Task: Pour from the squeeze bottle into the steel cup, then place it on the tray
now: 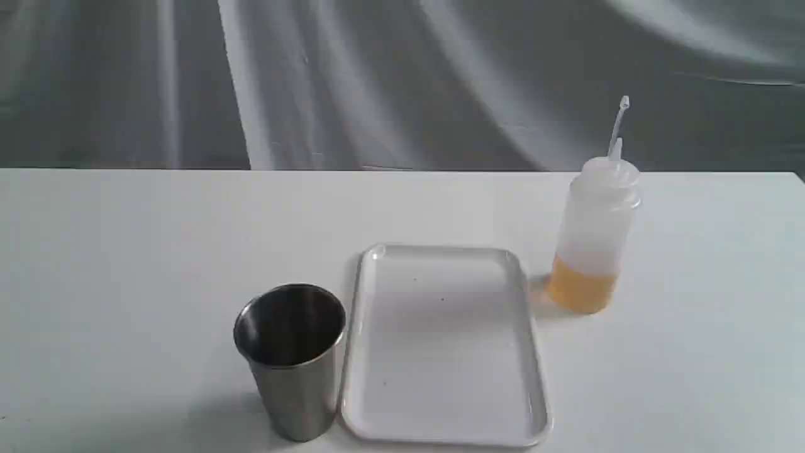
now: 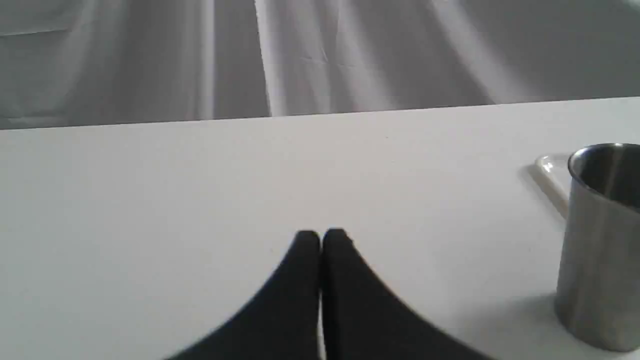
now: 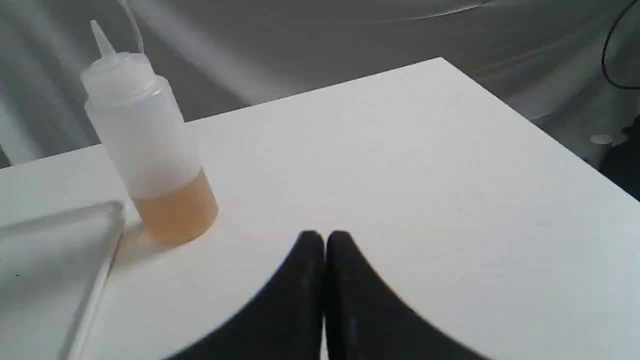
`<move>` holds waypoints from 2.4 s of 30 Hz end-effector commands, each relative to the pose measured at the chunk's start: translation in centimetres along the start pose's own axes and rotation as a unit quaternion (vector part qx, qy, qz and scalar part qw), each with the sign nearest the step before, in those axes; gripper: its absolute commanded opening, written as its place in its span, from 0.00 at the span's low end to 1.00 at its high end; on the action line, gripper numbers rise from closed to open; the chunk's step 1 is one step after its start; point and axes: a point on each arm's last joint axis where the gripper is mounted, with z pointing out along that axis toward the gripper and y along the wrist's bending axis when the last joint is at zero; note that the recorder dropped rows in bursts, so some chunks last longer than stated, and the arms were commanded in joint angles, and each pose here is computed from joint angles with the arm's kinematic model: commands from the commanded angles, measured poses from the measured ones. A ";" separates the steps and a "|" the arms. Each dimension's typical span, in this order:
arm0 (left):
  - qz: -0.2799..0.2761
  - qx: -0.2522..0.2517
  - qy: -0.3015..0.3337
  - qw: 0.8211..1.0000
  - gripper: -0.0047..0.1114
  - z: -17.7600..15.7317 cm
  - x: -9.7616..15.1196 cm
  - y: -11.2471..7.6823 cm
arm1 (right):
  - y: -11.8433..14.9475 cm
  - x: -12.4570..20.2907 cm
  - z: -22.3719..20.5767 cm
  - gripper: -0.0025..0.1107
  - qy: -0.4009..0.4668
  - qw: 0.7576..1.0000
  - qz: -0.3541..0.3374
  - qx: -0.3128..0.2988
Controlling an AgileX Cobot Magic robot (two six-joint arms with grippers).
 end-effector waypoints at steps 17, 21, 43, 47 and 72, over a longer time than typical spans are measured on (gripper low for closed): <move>-0.002 -0.001 -0.003 1.000 0.04 0.0 0.1 0.0 | 0.7 -6.3 -0.9 0.02 0.023 0.999 -0.016 0.029; -0.003 -0.001 -0.003 1.000 0.04 0.0 0.1 0.0 | 1.1 -9.3 -1.2 0.02 -0.002 0.999 -0.036 0.035; -0.002 -0.001 -0.003 1.000 0.04 0.0 0.1 0.0 | 6.7 -14.9 5.3 0.02 -0.069 0.974 -0.169 -0.131; -0.003 -0.001 -0.003 1.000 0.04 0.0 0.1 0.0 | 8.4 -13.7 8.4 0.02 -0.047 0.968 -0.178 -0.172; -0.003 -0.001 -0.003 1.000 0.04 0.0 0.1 0.0 | 11.2 0.7 21.3 0.02 0.158 0.953 -0.142 -0.218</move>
